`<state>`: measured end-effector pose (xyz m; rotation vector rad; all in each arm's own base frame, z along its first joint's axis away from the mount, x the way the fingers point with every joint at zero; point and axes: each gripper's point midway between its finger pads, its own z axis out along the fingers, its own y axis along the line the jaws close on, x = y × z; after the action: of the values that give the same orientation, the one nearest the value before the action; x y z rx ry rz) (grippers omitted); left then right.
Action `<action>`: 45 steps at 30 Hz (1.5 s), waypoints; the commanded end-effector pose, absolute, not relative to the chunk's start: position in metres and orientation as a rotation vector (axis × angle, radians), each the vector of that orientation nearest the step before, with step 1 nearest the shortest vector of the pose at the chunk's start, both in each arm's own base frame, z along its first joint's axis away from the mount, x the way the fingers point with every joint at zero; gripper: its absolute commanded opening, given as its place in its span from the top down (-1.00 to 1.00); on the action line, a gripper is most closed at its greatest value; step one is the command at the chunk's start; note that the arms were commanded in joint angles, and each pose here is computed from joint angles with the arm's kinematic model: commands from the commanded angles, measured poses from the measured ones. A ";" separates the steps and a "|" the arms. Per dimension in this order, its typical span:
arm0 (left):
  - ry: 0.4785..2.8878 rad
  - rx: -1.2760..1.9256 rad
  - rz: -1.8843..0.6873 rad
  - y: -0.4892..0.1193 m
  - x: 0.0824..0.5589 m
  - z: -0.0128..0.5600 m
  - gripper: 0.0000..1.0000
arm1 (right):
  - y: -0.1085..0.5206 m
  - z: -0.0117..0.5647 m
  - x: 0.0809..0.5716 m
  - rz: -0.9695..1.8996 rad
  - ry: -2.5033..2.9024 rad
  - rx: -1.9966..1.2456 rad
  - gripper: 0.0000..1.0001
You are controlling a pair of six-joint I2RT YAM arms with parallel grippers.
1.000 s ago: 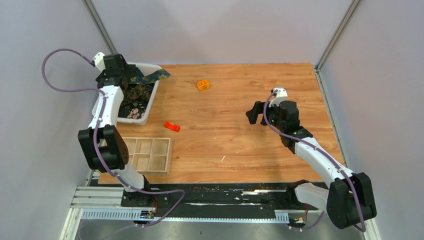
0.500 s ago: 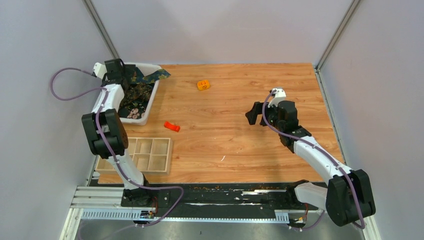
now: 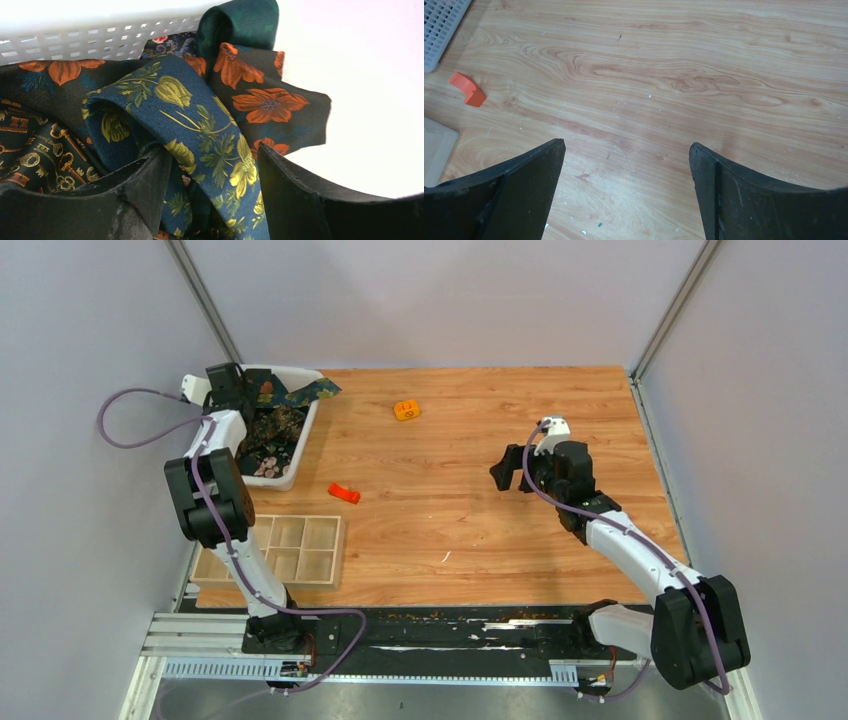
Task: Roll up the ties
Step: Pick up the tie from the bin.
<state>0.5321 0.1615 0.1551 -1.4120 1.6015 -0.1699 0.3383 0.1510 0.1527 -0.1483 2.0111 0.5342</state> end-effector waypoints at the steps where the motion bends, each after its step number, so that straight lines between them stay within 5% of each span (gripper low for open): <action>1: 1.516 -1.428 -0.157 0.181 0.543 0.165 -0.36 | 0.157 0.173 0.348 0.538 1.961 -0.163 -0.94; 6: 1.510 -1.410 -0.135 0.190 0.550 0.168 0.14 | 0.157 0.172 0.349 0.539 1.967 -0.164 -0.93; 12: 1.512 -1.362 -0.176 0.187 0.553 0.186 1.00 | 0.157 0.171 0.350 0.537 1.975 -0.165 -0.93; 26: 1.407 -1.305 -0.360 0.153 0.506 0.269 0.99 | 0.160 0.170 0.350 0.547 1.986 -0.172 -0.93; 32: 1.393 -1.272 -0.354 0.148 0.491 0.301 0.70 | 0.160 0.170 0.349 0.549 1.981 -0.174 -0.93; 41: 1.467 -1.242 -0.335 0.140 0.480 0.285 0.72 | 0.158 0.173 0.347 0.543 1.968 -0.172 -0.93; 45: 1.464 -1.125 -0.354 0.121 0.482 0.320 0.82 | 0.158 0.172 0.348 0.540 1.971 -0.175 -0.93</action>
<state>0.4863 0.1354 0.2695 -1.2635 1.4998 -0.3388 0.3439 0.1545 0.1512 -0.1550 2.0321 0.5328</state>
